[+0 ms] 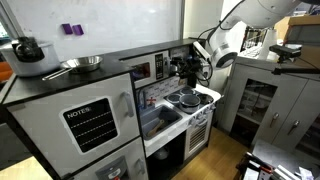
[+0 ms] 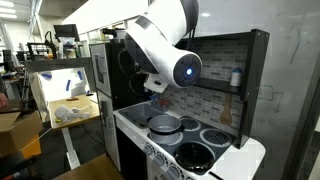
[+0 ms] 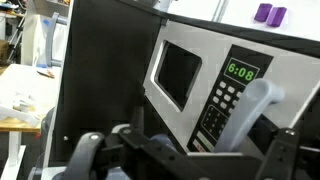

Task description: Open the left door of the top cabinet.

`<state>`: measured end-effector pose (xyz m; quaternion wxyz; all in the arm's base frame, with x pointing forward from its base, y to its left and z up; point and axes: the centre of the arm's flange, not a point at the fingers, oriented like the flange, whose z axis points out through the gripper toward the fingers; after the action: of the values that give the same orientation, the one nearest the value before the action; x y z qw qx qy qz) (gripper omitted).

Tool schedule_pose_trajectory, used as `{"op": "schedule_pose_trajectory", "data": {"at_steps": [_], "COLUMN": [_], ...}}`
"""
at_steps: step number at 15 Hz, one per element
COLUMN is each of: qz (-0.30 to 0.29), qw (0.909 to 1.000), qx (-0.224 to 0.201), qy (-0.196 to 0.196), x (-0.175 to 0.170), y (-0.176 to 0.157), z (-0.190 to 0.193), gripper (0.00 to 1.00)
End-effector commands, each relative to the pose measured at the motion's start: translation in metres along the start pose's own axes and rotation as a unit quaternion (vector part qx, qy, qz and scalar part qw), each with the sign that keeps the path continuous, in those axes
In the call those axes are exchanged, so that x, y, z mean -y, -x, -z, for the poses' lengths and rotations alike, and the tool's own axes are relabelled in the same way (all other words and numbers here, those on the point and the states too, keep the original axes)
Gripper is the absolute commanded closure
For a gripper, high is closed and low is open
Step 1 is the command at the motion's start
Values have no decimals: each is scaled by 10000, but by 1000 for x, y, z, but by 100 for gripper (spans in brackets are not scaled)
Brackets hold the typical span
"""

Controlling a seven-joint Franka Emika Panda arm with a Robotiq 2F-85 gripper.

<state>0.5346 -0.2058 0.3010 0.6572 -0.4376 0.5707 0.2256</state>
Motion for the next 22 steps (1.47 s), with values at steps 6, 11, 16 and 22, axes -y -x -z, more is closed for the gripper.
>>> {"op": "schedule_pose_trajectory", "data": {"at_steps": [6, 11, 16, 22], "qz": [-355, -564, -671, -714], "qw": [9989, 9972, 9954, 9917], "qx": [239, 258, 216, -25], "qy": [-196, -411, -644, -1074], "x": [-36, -62, -80, -103], "y": [1, -1, 4, 10], "z": [-2, 2, 11, 48], "gripper": [0, 0, 0, 0]}}
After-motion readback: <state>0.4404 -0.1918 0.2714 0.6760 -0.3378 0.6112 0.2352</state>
